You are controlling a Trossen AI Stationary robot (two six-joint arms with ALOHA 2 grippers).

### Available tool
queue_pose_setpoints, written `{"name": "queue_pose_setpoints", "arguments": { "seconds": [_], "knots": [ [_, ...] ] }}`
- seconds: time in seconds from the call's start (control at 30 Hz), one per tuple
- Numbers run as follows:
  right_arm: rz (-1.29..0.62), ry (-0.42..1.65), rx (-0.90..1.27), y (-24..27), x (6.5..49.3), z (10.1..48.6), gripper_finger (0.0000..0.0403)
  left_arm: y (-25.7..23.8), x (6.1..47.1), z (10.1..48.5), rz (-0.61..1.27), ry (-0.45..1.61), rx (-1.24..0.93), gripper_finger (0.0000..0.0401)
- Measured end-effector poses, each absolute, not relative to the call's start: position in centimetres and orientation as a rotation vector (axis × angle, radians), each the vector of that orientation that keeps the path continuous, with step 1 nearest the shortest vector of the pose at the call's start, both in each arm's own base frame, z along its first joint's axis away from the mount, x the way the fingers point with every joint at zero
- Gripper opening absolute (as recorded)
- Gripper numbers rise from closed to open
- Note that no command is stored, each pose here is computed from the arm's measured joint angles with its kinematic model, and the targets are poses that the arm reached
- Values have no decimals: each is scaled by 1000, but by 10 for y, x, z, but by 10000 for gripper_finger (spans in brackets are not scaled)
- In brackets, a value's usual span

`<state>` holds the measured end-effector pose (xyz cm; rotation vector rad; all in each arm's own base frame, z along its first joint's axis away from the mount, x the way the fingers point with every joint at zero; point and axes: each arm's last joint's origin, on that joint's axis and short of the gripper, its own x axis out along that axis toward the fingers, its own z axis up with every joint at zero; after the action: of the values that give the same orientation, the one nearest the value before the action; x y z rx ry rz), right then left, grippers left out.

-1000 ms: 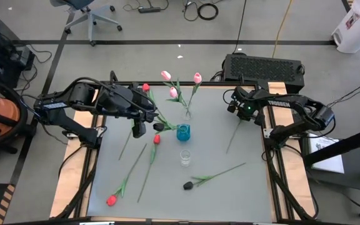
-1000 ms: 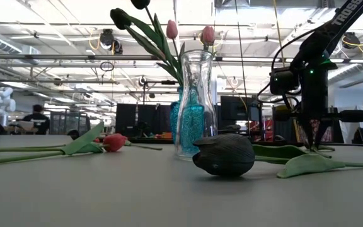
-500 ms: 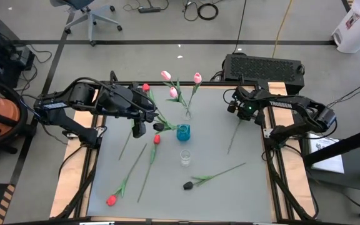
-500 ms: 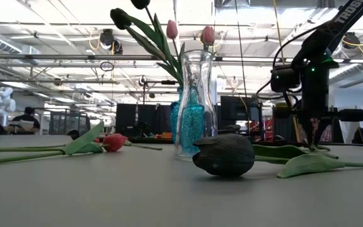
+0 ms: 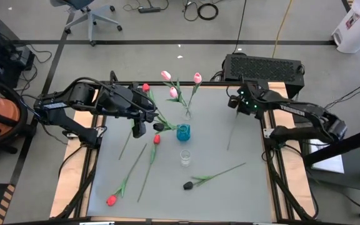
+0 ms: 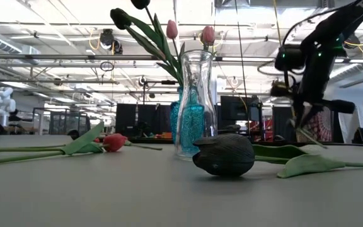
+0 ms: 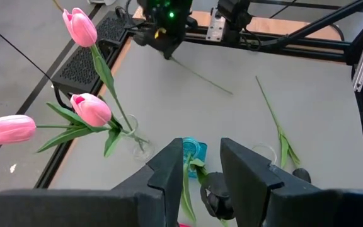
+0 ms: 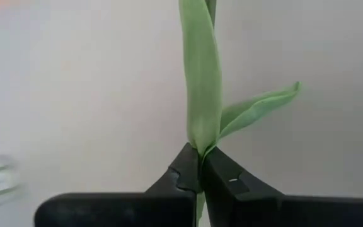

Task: Sort flowers into vase by color
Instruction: Put the top black tulip into the blue vase

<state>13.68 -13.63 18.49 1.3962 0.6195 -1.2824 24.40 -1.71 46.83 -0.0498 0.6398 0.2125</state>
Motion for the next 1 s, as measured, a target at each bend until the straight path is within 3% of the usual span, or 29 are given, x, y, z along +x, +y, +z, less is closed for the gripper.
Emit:
{"name": "queue_pose_setpoints", "arguments": {
  "seconds": [0.6,1.0],
  "knots": [
    [-869,2,1054,-125,127,272,2,-17,244,468,212,640,-49,114],
    [-437,-195,746,-100,127,318,2,-17,244,468,214,640,-48,114]
  ]
}}
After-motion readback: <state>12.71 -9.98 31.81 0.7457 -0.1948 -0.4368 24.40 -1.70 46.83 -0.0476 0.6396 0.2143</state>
